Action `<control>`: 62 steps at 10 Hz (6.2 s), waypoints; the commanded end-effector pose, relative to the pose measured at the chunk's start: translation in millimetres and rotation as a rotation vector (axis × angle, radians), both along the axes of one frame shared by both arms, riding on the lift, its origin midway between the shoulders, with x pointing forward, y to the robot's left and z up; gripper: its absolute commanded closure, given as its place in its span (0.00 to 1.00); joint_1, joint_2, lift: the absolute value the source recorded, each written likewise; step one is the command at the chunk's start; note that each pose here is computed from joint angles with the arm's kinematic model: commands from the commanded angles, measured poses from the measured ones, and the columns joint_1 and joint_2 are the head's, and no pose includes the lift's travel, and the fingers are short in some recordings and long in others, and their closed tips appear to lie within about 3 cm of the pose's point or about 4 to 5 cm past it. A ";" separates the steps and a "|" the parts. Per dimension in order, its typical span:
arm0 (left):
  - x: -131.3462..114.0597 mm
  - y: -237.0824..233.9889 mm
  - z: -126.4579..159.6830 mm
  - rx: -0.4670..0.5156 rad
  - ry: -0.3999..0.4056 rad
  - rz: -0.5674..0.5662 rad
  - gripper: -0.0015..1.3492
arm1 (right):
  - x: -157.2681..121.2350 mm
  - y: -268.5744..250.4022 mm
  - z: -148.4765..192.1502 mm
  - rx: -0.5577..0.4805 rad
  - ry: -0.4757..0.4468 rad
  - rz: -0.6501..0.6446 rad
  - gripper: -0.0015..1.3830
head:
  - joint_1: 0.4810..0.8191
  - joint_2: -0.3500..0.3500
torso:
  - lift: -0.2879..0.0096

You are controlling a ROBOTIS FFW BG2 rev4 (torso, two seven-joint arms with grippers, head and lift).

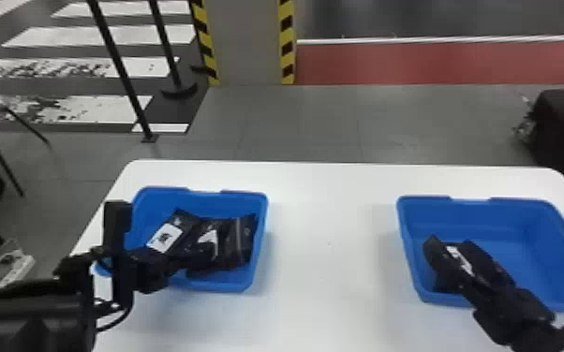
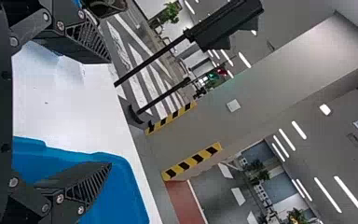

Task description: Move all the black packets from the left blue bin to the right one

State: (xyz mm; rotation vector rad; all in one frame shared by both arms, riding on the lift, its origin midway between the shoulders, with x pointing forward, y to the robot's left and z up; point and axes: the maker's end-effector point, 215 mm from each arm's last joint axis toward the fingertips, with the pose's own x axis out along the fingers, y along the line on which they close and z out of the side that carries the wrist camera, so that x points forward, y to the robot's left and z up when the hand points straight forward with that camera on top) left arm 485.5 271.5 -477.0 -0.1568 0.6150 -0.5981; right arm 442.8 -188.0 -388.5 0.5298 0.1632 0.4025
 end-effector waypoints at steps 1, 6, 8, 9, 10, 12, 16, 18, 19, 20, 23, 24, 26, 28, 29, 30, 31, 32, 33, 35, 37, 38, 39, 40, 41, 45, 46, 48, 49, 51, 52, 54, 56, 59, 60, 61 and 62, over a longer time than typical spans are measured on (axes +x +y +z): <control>-19.6 -11.7 28.1 0.003 -0.042 -0.025 0.89 | 0.1 2.2 2.5 0.002 -0.005 0.004 0.19 | 0.63 0.64 | 0.60; -44.9 -36.5 120.3 0.054 -0.205 -0.095 0.89 | -2.4 10.2 -2.0 0.012 0.008 0.019 0.19 | 0.63 0.60 | 0.60; -37.7 -6.7 113.8 0.097 -0.168 -0.006 0.74 | -1.7 10.2 -2.0 0.014 0.008 0.018 0.19 | 0.63 0.61 | 0.60; -34.0 4.0 113.3 0.097 -0.156 0.039 0.41 | -1.8 10.6 -2.0 0.019 0.009 0.019 0.19 | 0.63 0.64 | 0.60; -31.9 8.7 105.4 0.095 -0.102 0.078 0.13 | -2.9 11.2 -2.1 0.024 0.010 0.021 0.19 | 0.63 0.66 | 0.60; -26.6 9.4 98.6 0.098 -0.040 0.117 0.11 | -3.1 13.8 -3.8 0.025 0.018 0.030 0.19 | 0.63 0.69 | 0.60; -24.2 6.5 80.0 0.127 0.060 0.183 0.00 | -4.8 16.2 -8.0 0.034 0.030 0.038 0.19 | 0.63 0.69 | 0.60; -16.1 14.6 65.4 0.146 0.089 0.208 0.00 | -3.1 16.3 -6.2 0.040 0.027 0.038 0.19 | 0.63 0.69 | 0.60; -11.8 19.2 61.7 0.166 0.090 0.219 0.00 | -2.6 16.8 -6.6 0.043 0.028 0.040 0.19 | 0.63 0.70 | 0.60; -9.5 22.9 57.5 0.178 0.094 0.232 0.00 | -3.0 17.1 -8.2 0.045 0.033 0.041 0.19 | 0.63 0.70 | 0.60; -8.1 32.3 32.0 0.195 0.146 0.241 0.00 | -4.4 18.8 -10.6 0.052 0.038 0.047 0.19 | 0.63 0.72 | 0.60; -5.9 33.9 22.7 0.192 0.166 0.243 0.00 | -4.8 19.1 -12.4 0.052 0.043 0.048 0.19 | 0.63 0.73 | 0.60; 6.5 36.9 8.9 0.197 0.175 0.239 0.16 | -4.5 19.9 -12.5 0.056 0.043 0.052 0.19 | 0.63 0.74 | 0.60; 17.2 31.1 -3.6 0.181 0.195 0.222 0.19 | -2.7 20.6 -12.9 0.059 0.044 0.055 0.19 | 0.63 0.74 | 0.60; 18.3 29.0 -5.5 0.176 0.204 0.220 0.19 | -1.5 21.0 -13.1 0.059 0.042 0.057 0.20 | 0.63 0.73 | 0.60; 16.8 24.2 -12.9 0.160 0.220 0.211 0.19 | -1.9 21.2 -13.9 0.062 0.044 0.058 0.20 | 0.63 0.73 | 0.60; 16.6 18.9 -17.4 0.152 0.232 0.200 0.21 | -3.0 21.5 -14.6 0.064 0.045 0.059 0.20 | 0.63 0.72 | 0.60; 14.6 17.0 -21.7 0.149 0.249 0.196 0.25 | -3.2 21.5 -15.8 0.064 0.048 0.059 0.20 | 0.63 0.71 | 0.60; 15.3 17.6 -26.4 0.143 0.263 0.196 0.29 | -3.2 21.5 -15.8 0.064 0.048 0.059 0.20 | 0.63 0.71 | 0.60; 15.1 4.9 -30.7 0.128 0.270 0.158 0.65 | -1.6 22.0 -14.0 0.065 0.044 0.062 0.20 | 0.63 0.70 | 0.60; 21.7 1.3 -22.3 0.128 0.227 0.134 0.89 | -3.2 22.7 -15.7 0.067 0.047 0.065 0.20 | 0.63 0.69 | 0.60; 21.8 -2.7 -17.7 0.112 0.221 0.112 0.89 | -3.4 23.2 -15.3 0.067 0.045 0.068 0.20 | 0.63 0.68 | 0.60; 23.1 -8.1 -6.0 0.095 0.198 0.088 0.89 | -3.3 23.5 -13.9 0.068 0.042 0.069 0.20 | 0.63 0.68 | 0.60; 14.0 -13.0 7.0 0.087 0.180 0.076 0.89 | -3.2 24.0 -12.3 0.068 0.038 0.072 0.20 | 0.63 0.67 | 0.60; 1.1 -15.4 21.8 0.086 0.166 0.075 0.89 | -3.5 24.5 -11.9 0.069 0.037 0.074 0.20 | 0.63 0.66 | 0.60; -24.3 -50.9 89.5 0.035 0.042 -0.022 0.89 | -6.3 41.5 -5.5 0.088 0.027 0.126 0.20 | 0.63 0.65 | 0.60; -20.2 -61.3 100.5 0.023 -0.001 -0.051 0.89 | -4.8 47.9 1.0 0.091 0.013 0.140 0.20 | 0.63 0.64 | 0.60; -11.0 -85.5 125.4 0.012 -0.109 -0.134 0.89 | 2.5 66.8 18.5 0.107 -0.025 0.181 0.20 | 0.63 0.62 | 0.60; -8.0 -94.2 128.5 0.019 -0.125 -0.169 0.89 | 7.4 75.6 30.5 0.113 -0.052 0.203 0.20 | 0.63 0.61 | 0.60; 0.6 -123.9 129.2 0.005 -0.144 -0.263 0.89 | 20.1 87.1 56.1 0.118 -0.105 0.229 0.20 | 0.63 0.61 | 0.60; 10.2 -147.0 128.0 -0.007 -0.147 -0.326 0.89 | 28.7 93.2 69.5 0.121 -0.133 0.243 0.19 | 0.63 0.59 | 0.60; 25.0 -184.4 127.9 -0.023 -0.153 -0.413 0.89 | 43.0 110.6 91.1 0.129 -0.178 0.281 0.19 | 0.63 0.54 | 0.60; 26.0 -217.6 139.3 -0.044 -0.169 -0.478 0.89 | 58.9 123.5 91.2 0.132 -0.179 0.308 0.19 | 0.63 0.52 | 0.60; 16.2 -261.0 147.3 -0.079 -0.166 -0.567 0.89 | 91.4 121.7 89.0 0.099 -0.183 0.301 0.18 | 0.63 0.44 | 0.60; 14.1 -264.7 148.2 -0.087 -0.166 -0.574 0.89 | 97.3 120.4 91.8 0.090 -0.193 0.296 0.19 | 0.63 0.43 | 0.60; 15.8 -265.9 151.5 -0.084 -0.172 -0.577 0.89 | 102.0 120.3 94.6 0.070 -0.200 0.297 0.51 | 0.63 0.42 | 0.60; 16.0 -265.3 151.6 -0.083 -0.174 -0.578 0.89 | 102.7 119.1 98.0 0.051 -0.214 0.293 0.94 | 0.63 0.41 | 0.60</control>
